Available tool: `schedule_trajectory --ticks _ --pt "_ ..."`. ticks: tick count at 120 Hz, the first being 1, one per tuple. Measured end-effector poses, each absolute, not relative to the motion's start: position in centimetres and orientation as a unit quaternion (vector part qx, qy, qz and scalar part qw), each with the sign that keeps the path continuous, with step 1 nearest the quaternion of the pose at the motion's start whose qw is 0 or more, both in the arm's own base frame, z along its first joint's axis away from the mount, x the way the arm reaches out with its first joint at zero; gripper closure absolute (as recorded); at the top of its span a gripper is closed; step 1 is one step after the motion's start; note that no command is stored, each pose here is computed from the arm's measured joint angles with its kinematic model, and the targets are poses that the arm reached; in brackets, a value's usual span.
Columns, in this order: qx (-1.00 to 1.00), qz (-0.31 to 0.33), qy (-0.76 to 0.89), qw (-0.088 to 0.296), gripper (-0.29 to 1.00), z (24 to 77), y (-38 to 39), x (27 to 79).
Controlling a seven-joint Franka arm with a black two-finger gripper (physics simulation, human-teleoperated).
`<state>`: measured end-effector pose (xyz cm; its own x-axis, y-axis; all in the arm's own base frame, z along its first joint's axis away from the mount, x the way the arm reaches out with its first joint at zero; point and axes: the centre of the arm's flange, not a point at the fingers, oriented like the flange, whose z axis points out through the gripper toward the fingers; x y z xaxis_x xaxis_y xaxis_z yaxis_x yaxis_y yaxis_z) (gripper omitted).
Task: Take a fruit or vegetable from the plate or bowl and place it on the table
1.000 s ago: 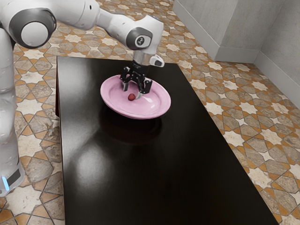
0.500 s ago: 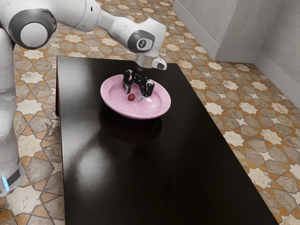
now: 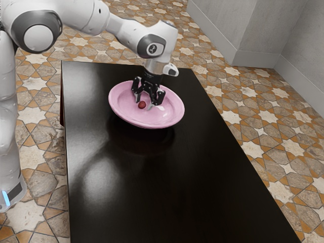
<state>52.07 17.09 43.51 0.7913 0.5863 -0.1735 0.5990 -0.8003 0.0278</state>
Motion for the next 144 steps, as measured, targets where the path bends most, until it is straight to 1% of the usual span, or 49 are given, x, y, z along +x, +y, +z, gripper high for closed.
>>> schedule_trajectory --ticks 16,37,45,80,88,100,115,127,135,144 --pt "0.946 -0.081 0.311 0.039 0.32 43.0 16.7 52.4" --pt "0.947 -0.079 0.31 0.038 0.49 42.9 16.6 52.4" --pt "0.946 -0.078 0.312 0.038 0.54 43.0 16.8 52.4" --pt "0.945 -0.07 0.316 0.038 0.55 43.7 16.9 52.4" --pt "0.947 -0.062 0.314 0.038 0.55 44.5 16.6 52.6" --pt "0.953 -0.033 0.3 0.039 0.55 47.3 15.1 53.9" --pt "0.962 -0.001 0.27 0.04 0.55 50.6 11.3 55.9" --pt "0.972 0.018 0.233 0.04 0.55 52.4 6.2 57.7" --pt "0.981 0.028 0.189 0.042 0.55 53.4 0.0 59.0" --pt "0.991 0.04 0.114 0.049 0.55 54.7 -10.4 59.7"
